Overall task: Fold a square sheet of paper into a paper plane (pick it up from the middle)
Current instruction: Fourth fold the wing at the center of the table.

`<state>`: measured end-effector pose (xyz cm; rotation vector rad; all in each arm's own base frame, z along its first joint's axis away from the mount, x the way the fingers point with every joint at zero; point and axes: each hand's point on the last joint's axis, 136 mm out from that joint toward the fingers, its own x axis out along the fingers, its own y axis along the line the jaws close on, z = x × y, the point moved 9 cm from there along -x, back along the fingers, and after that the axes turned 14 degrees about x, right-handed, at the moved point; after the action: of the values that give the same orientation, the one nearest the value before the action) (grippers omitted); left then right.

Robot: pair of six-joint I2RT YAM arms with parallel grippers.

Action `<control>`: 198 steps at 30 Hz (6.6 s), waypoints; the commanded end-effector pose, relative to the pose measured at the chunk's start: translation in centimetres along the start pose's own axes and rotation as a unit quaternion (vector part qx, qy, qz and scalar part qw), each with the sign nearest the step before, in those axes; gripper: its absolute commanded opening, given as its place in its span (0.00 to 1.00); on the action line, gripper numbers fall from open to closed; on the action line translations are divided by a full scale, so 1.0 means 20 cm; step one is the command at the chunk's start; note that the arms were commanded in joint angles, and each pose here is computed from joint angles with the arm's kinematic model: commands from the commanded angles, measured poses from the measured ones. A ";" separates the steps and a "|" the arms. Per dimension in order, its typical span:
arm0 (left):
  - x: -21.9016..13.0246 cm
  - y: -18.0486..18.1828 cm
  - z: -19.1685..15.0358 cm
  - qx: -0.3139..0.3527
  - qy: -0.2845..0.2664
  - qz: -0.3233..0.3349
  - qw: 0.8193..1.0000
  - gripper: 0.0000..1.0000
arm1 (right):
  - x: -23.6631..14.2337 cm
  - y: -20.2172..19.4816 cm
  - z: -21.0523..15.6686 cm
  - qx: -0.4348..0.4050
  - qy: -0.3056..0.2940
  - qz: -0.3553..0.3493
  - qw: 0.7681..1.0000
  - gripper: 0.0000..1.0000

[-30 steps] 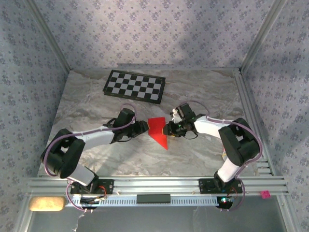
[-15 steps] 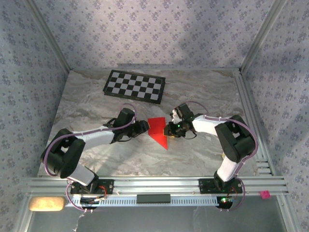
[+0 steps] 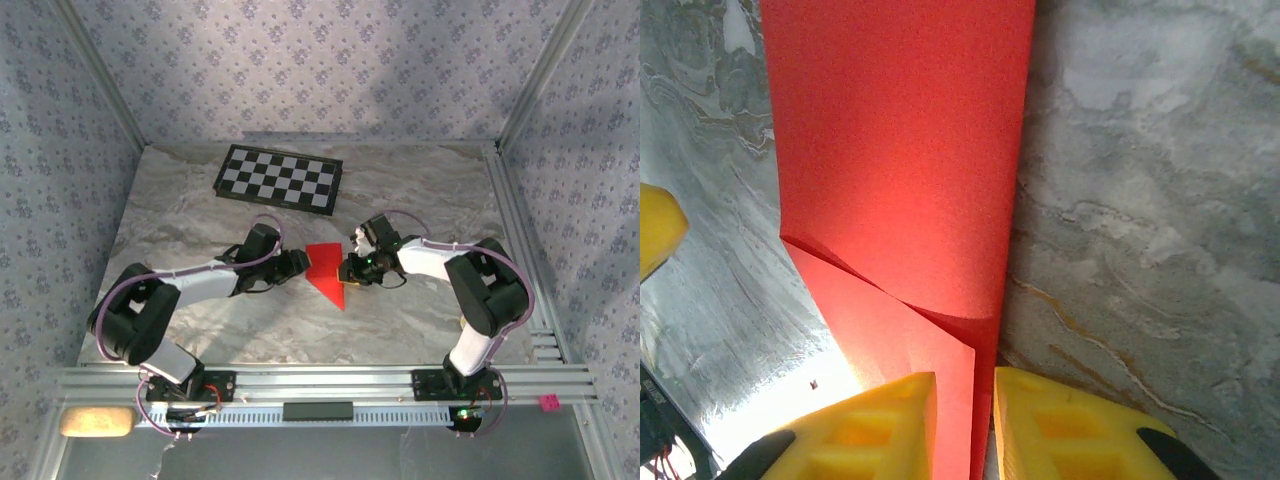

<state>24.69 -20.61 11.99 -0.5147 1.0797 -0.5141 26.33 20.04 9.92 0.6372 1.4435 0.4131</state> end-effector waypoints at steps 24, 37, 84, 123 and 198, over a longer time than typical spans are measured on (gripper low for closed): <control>0.16 -0.01 0.03 -0.009 0.043 -0.037 0.998 0.30 | 0.02 0.05 0.05 -0.012 -0.004 0.005 1.000 0.26; 0.18 0.02 0.00 -0.014 0.052 -0.022 0.998 0.29 | 0.00 0.07 0.04 -0.011 0.003 0.023 1.000 0.23; 0.07 0.04 0.04 -0.043 0.032 -0.034 0.998 0.44 | -0.02 0.09 -0.03 -0.051 0.045 0.087 0.994 0.03; 0.19 0.03 0.08 -0.069 0.047 -0.082 0.993 0.34 | -0.10 0.06 -0.03 -0.048 0.030 0.144 0.988 0.00; 0.08 -0.19 0.02 -0.126 -0.063 -0.048 0.989 0.07 | 0.04 0.16 -0.44 -0.445 -0.267 -0.192 0.833 0.31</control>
<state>24.99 -24.55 12.15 -0.7889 1.0433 -0.4331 17.65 23.71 10.65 -0.2916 0.6977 0.4992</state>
